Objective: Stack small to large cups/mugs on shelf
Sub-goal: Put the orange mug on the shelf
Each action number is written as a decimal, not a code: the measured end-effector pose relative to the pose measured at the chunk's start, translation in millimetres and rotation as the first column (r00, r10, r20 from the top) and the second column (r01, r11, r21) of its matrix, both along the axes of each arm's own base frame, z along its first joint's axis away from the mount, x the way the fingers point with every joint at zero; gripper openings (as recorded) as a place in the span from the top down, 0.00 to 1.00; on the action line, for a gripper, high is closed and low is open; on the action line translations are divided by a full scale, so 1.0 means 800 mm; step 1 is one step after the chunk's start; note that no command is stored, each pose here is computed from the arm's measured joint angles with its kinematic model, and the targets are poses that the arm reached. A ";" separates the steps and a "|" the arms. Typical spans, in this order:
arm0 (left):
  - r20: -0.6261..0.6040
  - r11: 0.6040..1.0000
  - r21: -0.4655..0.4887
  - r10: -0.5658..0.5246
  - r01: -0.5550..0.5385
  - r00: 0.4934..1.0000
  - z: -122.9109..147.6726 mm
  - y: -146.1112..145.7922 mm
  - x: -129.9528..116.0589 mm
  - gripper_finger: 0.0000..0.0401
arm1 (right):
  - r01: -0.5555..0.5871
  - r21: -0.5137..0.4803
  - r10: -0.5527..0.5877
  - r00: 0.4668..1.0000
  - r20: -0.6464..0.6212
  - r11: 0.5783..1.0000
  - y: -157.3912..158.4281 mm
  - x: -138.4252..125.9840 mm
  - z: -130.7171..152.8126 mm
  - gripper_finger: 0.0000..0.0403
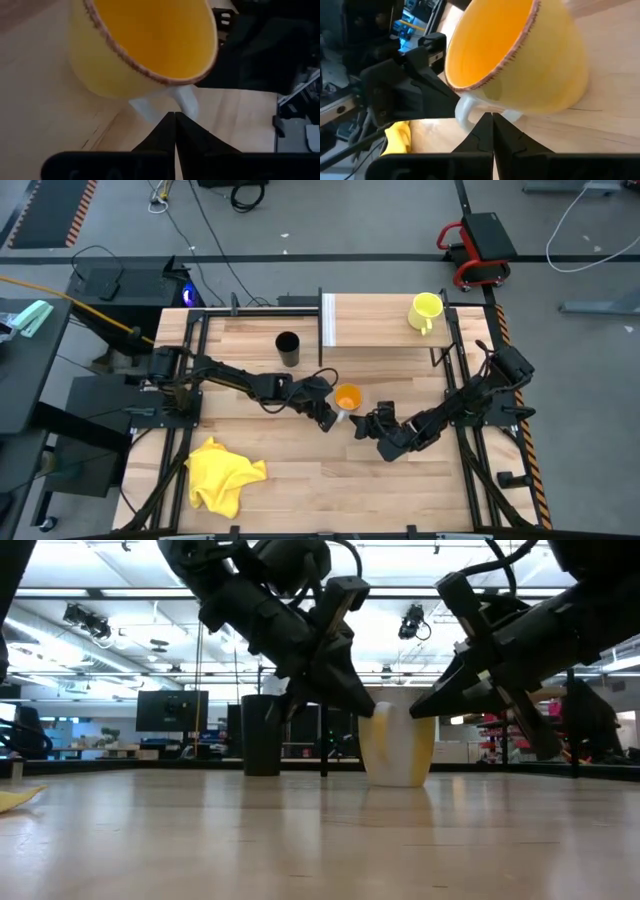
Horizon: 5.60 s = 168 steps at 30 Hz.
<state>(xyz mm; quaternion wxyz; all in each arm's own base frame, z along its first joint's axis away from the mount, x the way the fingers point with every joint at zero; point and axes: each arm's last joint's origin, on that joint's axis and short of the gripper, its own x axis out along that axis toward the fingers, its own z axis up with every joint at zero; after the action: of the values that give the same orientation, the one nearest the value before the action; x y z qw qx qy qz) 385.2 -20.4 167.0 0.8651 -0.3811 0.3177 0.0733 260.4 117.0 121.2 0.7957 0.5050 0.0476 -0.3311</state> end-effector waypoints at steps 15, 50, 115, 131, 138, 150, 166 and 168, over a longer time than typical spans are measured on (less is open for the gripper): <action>0.043 1.000 0.000 -0.004 0.004 0.999 0.004 0.000 0.003 0.96 | 0.000 -0.031 -0.002 0.998 -0.056 1.000 -0.006 -0.023 0.031 0.99; -0.058 0.997 -0.021 -0.075 0.074 0.995 -0.017 -0.005 0.000 0.92 | 0.042 -0.166 -0.052 0.997 -0.053 0.985 0.056 0.015 -0.018 0.65; -0.081 0.994 -0.051 -0.101 0.097 0.992 -0.022 -0.006 0.026 0.95 | -0.058 -0.413 -0.076 0.951 -0.300 0.909 0.031 0.011 -0.026 0.73; -0.092 0.994 -0.046 -0.106 0.102 0.990 -0.023 -0.006 0.025 0.96 | -0.050 -0.416 -0.086 0.950 -0.301 0.908 0.027 0.014 -0.026 0.83; -0.091 0.993 -0.039 -0.111 0.108 0.990 -0.023 -0.006 0.025 0.95 | -0.057 -0.417 -0.082 0.948 -0.306 0.907 0.027 0.014 -0.026 0.87; -0.090 0.993 -0.033 -0.114 0.111 0.989 -0.023 -0.005 0.025 0.95 | -0.155 -0.418 -0.032 0.913 -0.407 0.895 0.020 0.028 -0.001 0.90; -0.086 0.992 -0.024 -0.126 0.124 0.988 -0.023 0.001 0.025 0.94 | -0.199 -0.407 -0.017 0.883 -0.469 0.891 0.005 0.014 0.036 0.93; -0.085 0.991 -0.037 -0.133 0.131 0.987 -0.023 0.005 0.025 0.94 | -0.215 -0.401 0.002 0.882 -0.470 0.890 0.004 0.013 0.044 0.93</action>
<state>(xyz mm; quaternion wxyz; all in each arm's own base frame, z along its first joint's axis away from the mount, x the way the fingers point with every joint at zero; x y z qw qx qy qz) 405.3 -16.1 148.7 0.8473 -0.3694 0.3808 0.0273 270.7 120.1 156.5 0.8730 0.2149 0.1862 -0.3962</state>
